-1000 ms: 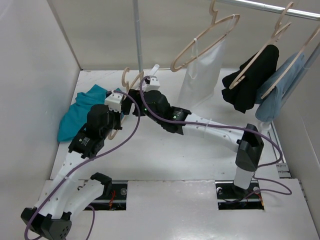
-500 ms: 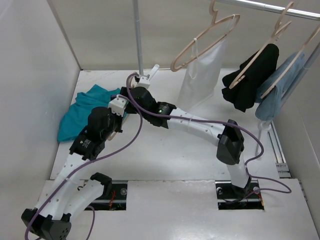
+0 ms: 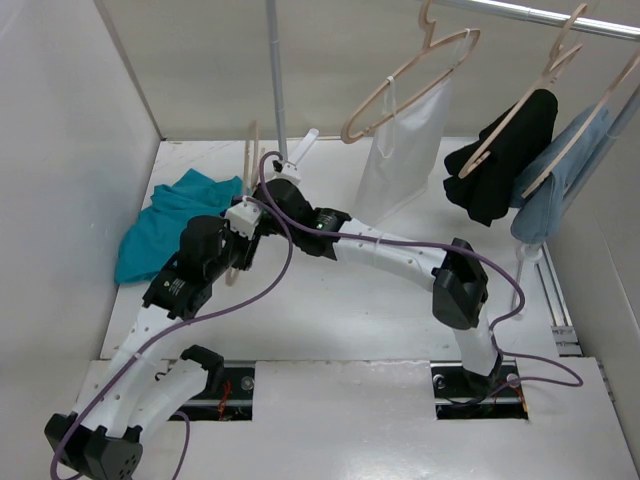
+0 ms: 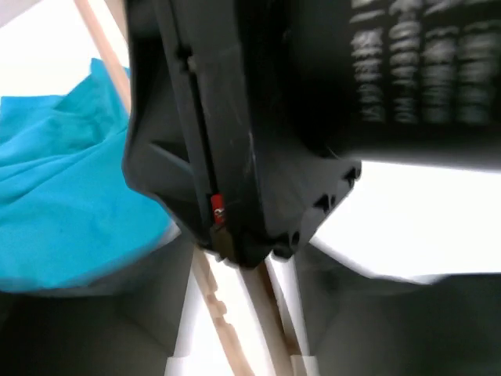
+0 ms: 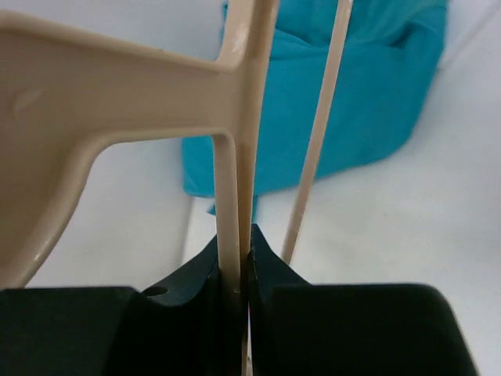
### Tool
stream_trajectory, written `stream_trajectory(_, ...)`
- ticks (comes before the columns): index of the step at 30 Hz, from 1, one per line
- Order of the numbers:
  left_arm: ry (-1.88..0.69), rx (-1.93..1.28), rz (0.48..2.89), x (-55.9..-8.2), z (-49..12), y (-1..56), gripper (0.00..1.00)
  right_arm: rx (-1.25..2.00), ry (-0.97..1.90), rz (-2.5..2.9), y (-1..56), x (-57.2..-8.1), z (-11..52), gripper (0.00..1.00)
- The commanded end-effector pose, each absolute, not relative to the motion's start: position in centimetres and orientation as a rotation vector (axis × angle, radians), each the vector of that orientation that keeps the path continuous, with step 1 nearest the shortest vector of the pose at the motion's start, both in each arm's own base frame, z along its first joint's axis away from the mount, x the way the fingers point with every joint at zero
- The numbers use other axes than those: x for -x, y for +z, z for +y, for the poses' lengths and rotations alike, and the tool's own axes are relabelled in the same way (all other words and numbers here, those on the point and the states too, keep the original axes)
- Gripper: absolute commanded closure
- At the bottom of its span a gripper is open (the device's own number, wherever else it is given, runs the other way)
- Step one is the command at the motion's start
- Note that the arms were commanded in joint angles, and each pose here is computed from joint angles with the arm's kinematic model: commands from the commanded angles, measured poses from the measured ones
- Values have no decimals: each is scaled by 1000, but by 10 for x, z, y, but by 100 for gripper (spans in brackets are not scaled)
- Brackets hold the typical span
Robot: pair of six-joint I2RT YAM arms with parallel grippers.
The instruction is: Place the t-shirt on the hanger
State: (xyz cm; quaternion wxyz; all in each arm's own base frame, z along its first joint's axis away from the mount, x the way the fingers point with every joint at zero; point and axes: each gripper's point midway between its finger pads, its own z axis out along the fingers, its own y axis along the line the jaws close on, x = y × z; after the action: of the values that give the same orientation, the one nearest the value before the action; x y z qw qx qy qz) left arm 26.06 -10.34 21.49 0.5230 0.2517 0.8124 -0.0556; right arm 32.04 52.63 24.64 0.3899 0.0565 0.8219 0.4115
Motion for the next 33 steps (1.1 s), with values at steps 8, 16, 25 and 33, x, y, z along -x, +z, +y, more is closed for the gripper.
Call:
stream_trajectory(8, -471, -942, 1618, -192, -151, 266, 2, 310, 960, 2072, 219, -298, 488, 100)
stream_trajectory(16, -517, -966, 1459, -157, -150, 310, 11, 694, 1056, 1979, 195, -260, 448, 100)
stream_trajectory(25, -344, -759, 1728, -225, -133, 290, 15, 794, 975, 1909, 195, -228, 387, 100)
stream_trajectory(33, 5, -609, 1912, -307, -82, 262, 17, 735, 906, 1967, 176, -220, 344, 100)
